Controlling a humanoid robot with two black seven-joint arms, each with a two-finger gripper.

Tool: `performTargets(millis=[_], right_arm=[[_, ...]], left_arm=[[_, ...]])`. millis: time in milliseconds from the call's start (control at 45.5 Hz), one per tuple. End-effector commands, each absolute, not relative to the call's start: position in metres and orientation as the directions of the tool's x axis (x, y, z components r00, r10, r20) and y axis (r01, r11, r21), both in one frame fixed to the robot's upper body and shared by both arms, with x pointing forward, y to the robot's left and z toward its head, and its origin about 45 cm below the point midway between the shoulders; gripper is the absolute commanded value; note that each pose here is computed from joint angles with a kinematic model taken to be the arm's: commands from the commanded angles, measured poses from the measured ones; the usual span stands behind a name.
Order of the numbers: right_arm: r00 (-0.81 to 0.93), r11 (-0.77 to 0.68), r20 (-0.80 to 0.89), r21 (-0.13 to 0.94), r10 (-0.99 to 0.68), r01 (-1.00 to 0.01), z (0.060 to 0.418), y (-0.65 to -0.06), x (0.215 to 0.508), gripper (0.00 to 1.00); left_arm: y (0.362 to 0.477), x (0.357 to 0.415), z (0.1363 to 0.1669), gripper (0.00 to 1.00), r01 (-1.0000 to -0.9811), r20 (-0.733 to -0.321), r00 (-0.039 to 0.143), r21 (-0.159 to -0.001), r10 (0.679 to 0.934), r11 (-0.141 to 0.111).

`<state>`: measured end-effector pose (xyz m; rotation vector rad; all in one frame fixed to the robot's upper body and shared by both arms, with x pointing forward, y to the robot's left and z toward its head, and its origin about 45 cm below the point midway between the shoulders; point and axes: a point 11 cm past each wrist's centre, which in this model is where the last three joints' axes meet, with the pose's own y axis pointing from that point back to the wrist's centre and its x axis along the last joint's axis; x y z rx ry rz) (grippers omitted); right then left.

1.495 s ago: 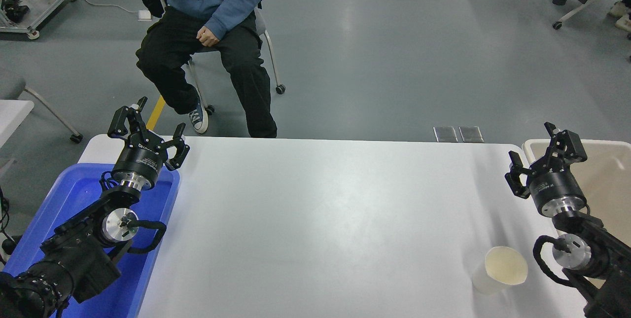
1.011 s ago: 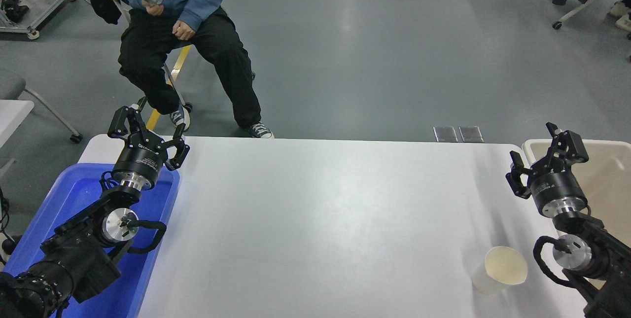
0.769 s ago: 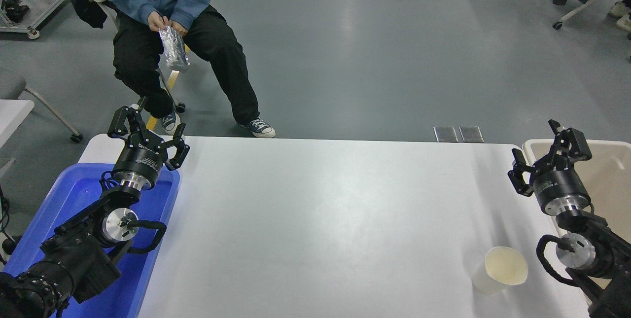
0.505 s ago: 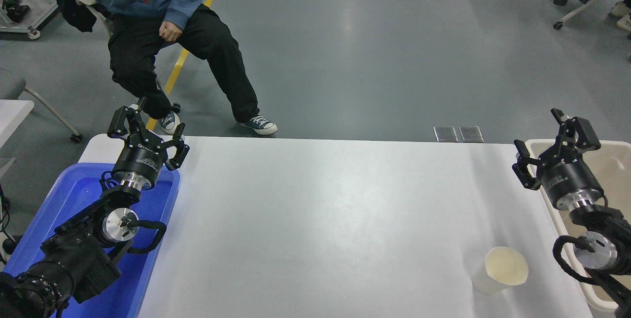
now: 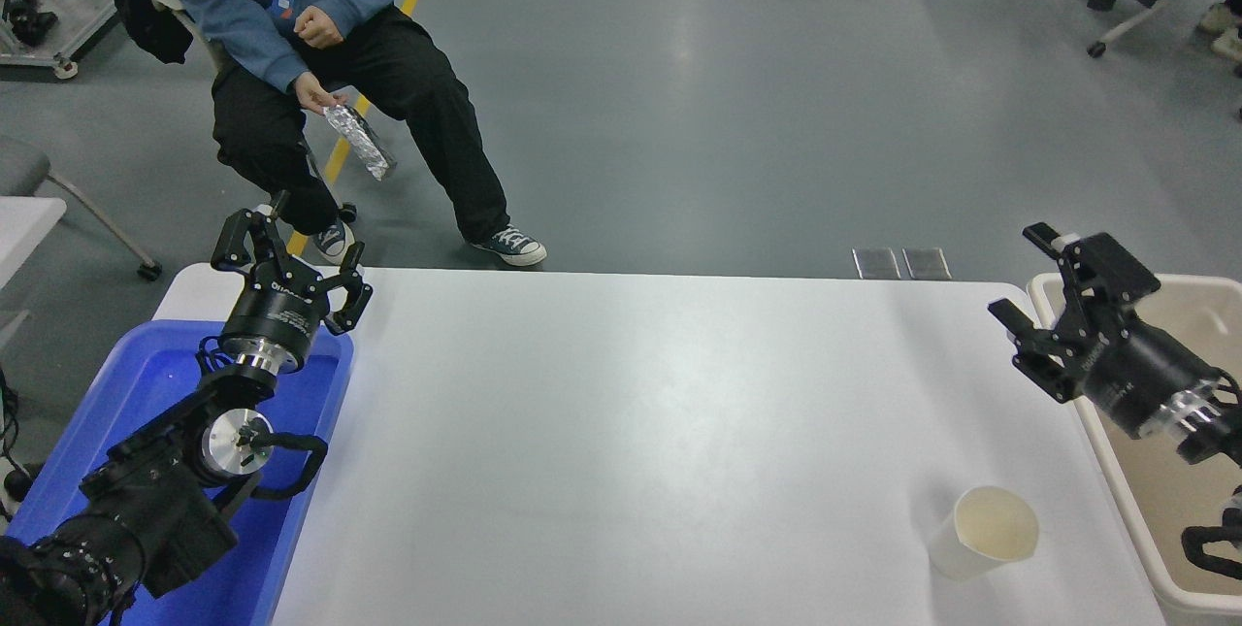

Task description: Dispose of the paper cup in the dustbin

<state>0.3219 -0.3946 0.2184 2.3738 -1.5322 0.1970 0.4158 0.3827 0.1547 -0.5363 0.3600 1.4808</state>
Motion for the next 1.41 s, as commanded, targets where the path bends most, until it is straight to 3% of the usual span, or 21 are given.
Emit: performTargets(millis=[0, 110, 264, 527, 747, 901, 1385], right_arm=[[0.559, -0.399, 0.475, 0.4, -0.679, -0.825, 0.21, -0.406, 0.298, 1.0], [0.608, -0.394, 0.531, 0.468, -0.59, -0.791, 0.214, -0.408, 0.289, 1.0], [0.697, -0.4, 0.632, 0.574, -0.338, -0.715, 0.213, -0.411, 0.273, 1.0], [0.77, -0.323, 0.637, 0.722, -0.036, -0.612, 0.196, -0.429, 0.255, 1.0], [0.8, -0.312, 0.6, 0.765, 0.027, -0.563, 0.181, -0.432, 0.24, 1.0], [0.784, -0.308, 0.62, 0.75, 0.023, -0.585, 0.176, -0.433, 0.238, 1.0], [0.765, -0.316, 0.644, 0.727, 0.008, -0.609, 0.15, -0.425, 0.252, 1.0]], left_arm=[[0.383, 0.4158, 0.1547, 1.0, -0.993, -0.541, 0.07, -0.118, 0.838, 0.007], [0.383, 0.4158, 0.1547, 1.0, -0.993, -0.541, 0.07, -0.118, 0.838, 0.007], [0.383, 0.4158, 0.1547, 1.0, -0.993, -0.541, 0.07, -0.118, 0.838, 0.007], [0.383, 0.4158, 0.1545, 1.0, -0.9931, -0.541, 0.07, -0.117, 0.838, 0.008], [0.383, 0.4158, 0.1547, 1.0, -0.993, -0.541, 0.07, -0.118, 0.838, 0.007], [0.383, 0.4158, 0.1545, 1.0, -0.9931, -0.541, 0.07, -0.117, 0.838, 0.008], [0.383, 0.4158, 0.1547, 1.0, -0.993, -0.541, 0.07, -0.118, 0.838, 0.007]])
